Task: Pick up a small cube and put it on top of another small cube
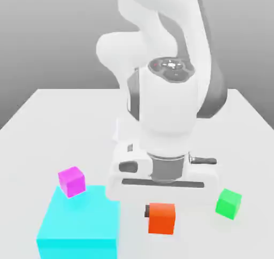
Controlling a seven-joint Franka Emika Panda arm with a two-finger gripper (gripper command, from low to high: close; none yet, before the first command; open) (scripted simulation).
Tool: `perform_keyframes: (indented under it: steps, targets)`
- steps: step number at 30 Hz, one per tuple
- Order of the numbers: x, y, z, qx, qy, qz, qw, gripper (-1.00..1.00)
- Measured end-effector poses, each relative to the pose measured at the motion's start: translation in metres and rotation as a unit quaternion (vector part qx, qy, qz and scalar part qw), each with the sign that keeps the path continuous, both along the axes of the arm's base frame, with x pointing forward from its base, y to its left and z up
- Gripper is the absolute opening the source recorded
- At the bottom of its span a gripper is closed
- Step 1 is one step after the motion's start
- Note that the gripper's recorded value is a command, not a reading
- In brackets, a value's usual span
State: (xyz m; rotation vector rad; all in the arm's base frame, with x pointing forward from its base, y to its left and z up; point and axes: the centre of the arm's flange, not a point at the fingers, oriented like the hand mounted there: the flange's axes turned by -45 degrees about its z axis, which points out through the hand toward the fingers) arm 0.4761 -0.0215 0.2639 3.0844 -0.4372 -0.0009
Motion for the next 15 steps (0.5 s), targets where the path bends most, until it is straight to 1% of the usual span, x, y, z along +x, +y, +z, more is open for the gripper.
perform_keyframes:
  steps: [3,5,9,11,14,15]
  targets:
    - [-0.029,-0.057,0.022,0.001,-0.001,-0.113,0.994,-1.00]
    - [-0.050,-0.078,0.034,0.003,-0.003,-0.174,0.985,-1.00]
    - [-0.099,-0.124,0.055,0.010,-0.006,-0.304,0.952,-1.00]
    - [-0.108,-0.133,0.042,0.012,-0.007,-0.330,0.944,-1.00]
    - [-0.111,-0.135,0.006,0.012,-0.007,-0.337,0.941,-1.00]
    - [-0.112,-0.135,-0.002,0.012,-0.007,-0.338,0.941,1.00]
